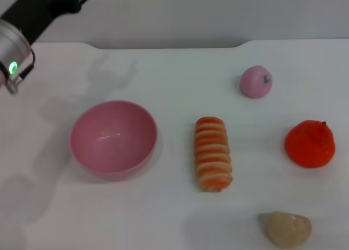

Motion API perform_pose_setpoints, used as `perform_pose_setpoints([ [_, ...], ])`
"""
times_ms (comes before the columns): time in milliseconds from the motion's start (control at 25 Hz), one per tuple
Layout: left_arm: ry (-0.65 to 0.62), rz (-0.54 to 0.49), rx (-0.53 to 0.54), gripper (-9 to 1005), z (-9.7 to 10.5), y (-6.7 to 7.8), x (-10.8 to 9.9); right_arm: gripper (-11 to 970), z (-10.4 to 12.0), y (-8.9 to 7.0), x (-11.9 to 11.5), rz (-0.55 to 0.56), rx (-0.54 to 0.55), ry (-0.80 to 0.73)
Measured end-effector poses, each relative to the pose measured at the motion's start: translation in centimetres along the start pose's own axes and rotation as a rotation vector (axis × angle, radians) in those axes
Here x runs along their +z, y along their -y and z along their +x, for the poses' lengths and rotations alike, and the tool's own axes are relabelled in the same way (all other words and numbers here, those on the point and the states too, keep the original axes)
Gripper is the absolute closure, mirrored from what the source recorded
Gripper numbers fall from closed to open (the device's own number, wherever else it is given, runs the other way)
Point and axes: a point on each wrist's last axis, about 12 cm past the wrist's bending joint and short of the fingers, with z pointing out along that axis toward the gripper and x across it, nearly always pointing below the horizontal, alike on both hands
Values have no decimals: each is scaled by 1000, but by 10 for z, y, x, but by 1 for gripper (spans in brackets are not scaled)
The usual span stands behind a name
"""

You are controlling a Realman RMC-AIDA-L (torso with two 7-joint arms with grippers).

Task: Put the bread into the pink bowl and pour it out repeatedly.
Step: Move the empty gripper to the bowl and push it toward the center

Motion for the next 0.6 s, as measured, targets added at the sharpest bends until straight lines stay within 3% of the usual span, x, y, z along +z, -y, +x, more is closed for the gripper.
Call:
perform_pose_setpoints([
  [120, -7, -25, 13, 196, -25, 6, 3, 406, 0, 0, 1, -2, 0, 1],
  [280, -9, -44, 26, 196, -39, 10, 3, 406, 0, -1, 1, -5, 3, 1],
  [320, -33, -91, 44, 196, -51, 13, 3, 406, 0, -2, 2, -9, 4, 1],
  [600, -111, -178, 84, 196, -58, 16, 5, 405, 1, -4, 5, -22, 9, 5],
])
